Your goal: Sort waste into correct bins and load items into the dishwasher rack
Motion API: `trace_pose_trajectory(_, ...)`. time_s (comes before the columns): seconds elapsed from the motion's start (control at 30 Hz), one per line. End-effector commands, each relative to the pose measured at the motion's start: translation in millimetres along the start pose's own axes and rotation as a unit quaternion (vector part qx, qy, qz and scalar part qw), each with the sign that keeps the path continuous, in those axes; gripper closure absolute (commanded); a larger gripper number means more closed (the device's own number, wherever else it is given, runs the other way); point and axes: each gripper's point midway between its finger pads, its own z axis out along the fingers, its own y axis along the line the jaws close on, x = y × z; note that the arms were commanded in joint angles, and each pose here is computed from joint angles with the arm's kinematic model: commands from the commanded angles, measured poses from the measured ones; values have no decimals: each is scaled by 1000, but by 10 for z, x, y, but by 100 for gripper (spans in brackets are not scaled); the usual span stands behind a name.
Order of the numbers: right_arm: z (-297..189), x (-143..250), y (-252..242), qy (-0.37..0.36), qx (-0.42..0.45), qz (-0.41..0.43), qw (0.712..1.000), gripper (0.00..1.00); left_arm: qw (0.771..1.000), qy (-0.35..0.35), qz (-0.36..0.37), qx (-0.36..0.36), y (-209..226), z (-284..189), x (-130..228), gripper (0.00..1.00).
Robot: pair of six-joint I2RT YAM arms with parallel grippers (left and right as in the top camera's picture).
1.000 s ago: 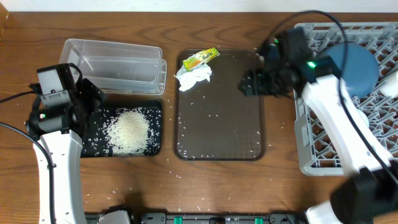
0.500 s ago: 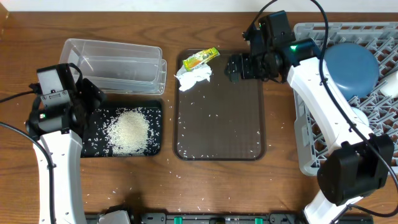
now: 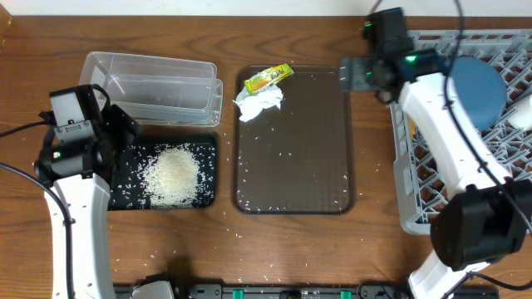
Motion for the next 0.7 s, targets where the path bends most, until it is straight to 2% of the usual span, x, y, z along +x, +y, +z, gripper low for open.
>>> trace_pose_trajectory(0.0, -30, -94, -568, -4, 53, 44, 998, 1, 1000, -8, -3, -8, 23, -5, -53, 2)
trace_pose_trajectory(0.07, -11, -61, -677, 9, 33, 63, 997, 1, 1000, 4, -8, 9, -34, -5, -11, 2)
trace_pose_trajectory(0.17, 2, -62, -738, 16, -10, 88, 996, 1, 996, 44, -12, 74, -259, -30, 122, 2)
trace_pose_trajectory(0.27, 5, -65, -883, 16, -7, 103, 995, 1, 984, 94, -34, 145, -510, -108, 273, 2)
trace_pose_trajectory(0.33, 6, -67, -946, 16, -4, 109, 994, 1, 967, 135, -30, 212, -737, -223, 397, 2)
trace_pose_trajectory(0.37, 6, -67, -967, 16, -3, 111, 994, 1, 959, 146, -15, 243, -844, -283, 440, 2)
trace_pose_trajectory(0.47, 6, -66, -983, 16, -2, 112, 994, 1, 919, 154, 94, 350, -1252, -545, 629, 2)
trace_pose_trajectory(0.6, 6, -66, -981, 16, -2, 112, 994, 1, 882, 151, 196, 400, -1625, -774, 981, 2)
trace_pose_trajectory(0.67, 6, -66, -981, 16, -2, 112, 994, 1, 878, 139, 234, 395, -1761, -821, 1142, 2)
